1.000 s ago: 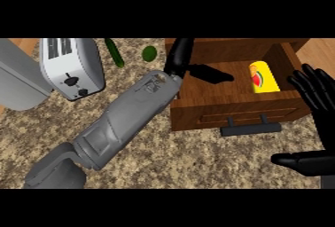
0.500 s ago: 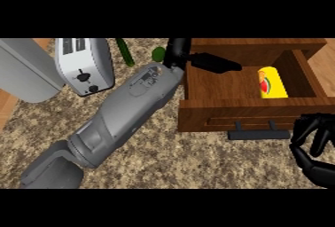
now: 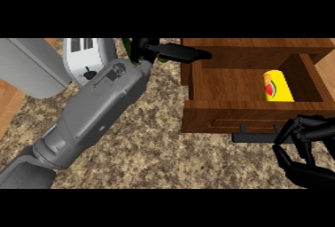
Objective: Pick up the cup, place it into the drawer and close the drawer
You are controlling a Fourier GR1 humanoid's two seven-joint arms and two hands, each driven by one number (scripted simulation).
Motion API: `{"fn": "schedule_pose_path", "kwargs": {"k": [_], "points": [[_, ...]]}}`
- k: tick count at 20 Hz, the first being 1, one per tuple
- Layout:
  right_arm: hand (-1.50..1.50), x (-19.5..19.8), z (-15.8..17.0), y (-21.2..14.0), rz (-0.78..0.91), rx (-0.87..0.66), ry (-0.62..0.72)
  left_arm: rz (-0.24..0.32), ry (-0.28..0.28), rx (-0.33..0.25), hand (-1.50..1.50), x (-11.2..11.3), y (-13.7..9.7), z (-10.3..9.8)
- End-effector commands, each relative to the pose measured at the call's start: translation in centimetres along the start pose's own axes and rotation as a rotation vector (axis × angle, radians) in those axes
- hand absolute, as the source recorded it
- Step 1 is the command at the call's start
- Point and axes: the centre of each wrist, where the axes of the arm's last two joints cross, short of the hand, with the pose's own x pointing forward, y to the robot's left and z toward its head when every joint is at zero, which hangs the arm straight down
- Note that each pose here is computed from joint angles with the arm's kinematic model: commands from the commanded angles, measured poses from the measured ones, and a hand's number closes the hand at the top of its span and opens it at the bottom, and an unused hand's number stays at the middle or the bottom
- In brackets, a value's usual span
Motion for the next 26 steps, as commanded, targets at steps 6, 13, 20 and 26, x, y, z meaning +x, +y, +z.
{"fn": "schedule_pose_path", "kwargs": {"k": [6,13,20,26], "points": [[1.5,-2.7,-3.4,3.0,0.181,0.005,0.062,0.049,0.022,0.034,-1.5,-0.1,7.8,4.2],[1.5,-5.4,-6.6,7.0,0.483,0.169,0.108,0.049,0.021,0.061,-1.5,-0.2,11.7,6.3],[1.5,-11.2,-8.9,9.0,0.677,0.235,0.131,0.048,0.022,0.073,-1.5,-0.1,15.4,8.8],[1.5,-14.6,-12.1,10.5,0.627,0.208,0.166,0.045,0.035,0.075,-1.5,-0.4,20.2,12.5]]}}
